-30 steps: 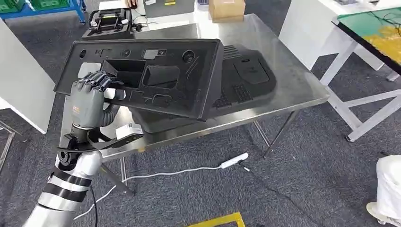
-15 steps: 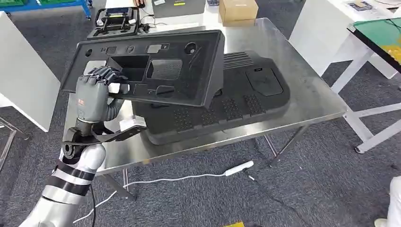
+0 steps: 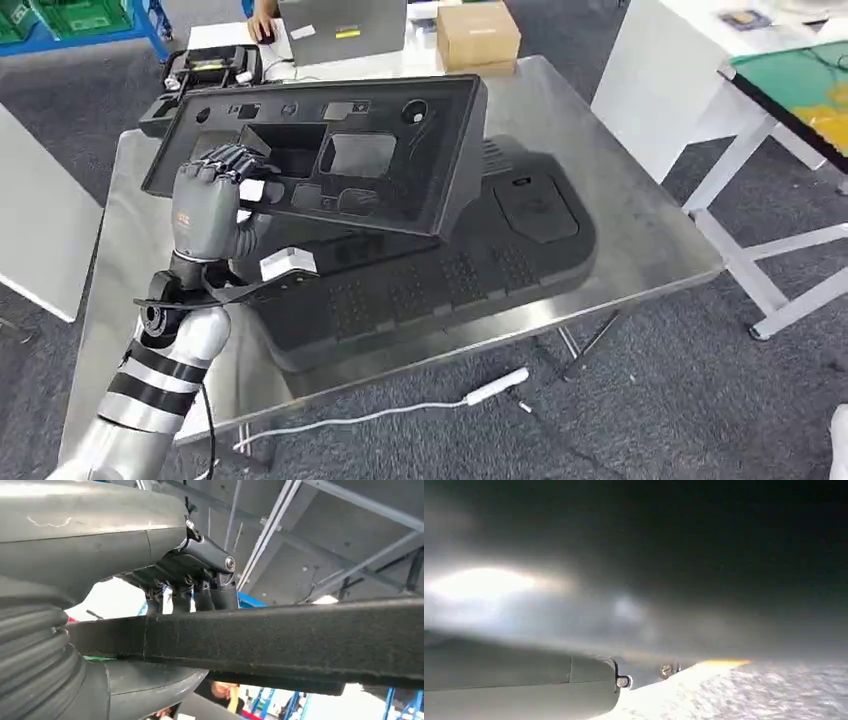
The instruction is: Take the parts from the cabinet and place them on the table.
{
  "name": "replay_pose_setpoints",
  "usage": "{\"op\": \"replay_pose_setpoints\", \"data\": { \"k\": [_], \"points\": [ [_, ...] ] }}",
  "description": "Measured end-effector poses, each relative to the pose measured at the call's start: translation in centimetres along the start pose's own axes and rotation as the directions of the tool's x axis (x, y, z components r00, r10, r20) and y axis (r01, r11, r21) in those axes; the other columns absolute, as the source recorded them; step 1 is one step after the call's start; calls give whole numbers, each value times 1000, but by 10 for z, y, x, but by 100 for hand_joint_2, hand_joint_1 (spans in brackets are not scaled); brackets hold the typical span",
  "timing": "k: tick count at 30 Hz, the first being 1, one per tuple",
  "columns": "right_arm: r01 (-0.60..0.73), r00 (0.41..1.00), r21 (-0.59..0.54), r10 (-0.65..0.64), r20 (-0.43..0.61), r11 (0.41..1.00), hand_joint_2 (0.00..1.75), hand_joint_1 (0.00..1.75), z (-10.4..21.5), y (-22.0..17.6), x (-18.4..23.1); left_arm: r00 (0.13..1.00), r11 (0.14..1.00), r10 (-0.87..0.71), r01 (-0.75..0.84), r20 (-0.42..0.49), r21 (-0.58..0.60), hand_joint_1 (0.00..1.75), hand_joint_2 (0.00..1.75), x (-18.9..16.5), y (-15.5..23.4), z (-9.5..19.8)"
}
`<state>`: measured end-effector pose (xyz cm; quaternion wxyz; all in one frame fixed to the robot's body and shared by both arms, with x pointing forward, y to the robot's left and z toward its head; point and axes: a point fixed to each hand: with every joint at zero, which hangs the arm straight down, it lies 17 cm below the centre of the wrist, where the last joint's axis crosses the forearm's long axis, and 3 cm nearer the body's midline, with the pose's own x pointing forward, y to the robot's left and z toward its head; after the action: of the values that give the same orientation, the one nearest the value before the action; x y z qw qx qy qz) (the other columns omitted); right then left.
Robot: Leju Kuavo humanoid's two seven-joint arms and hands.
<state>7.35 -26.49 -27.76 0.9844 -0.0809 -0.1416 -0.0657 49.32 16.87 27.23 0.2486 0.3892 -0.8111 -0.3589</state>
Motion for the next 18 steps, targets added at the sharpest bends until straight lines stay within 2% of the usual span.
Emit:
{"op": "replay_pose_setpoints", "data": {
  "k": [6, 18],
  "points": [
    [2, 1000, -11, -2, 1, 1000, 0, 0, -2, -5, 5, 1000, 999, 5, -6, 15, 39, 175, 175, 8, 8, -7],
    [3, 1000, -21, -3, 0, 1000, 0, 0, -4, -10, 7, 999, 999, -36, 35, 23, 15, 175, 175, 11, -3, 6]
  ]
}}
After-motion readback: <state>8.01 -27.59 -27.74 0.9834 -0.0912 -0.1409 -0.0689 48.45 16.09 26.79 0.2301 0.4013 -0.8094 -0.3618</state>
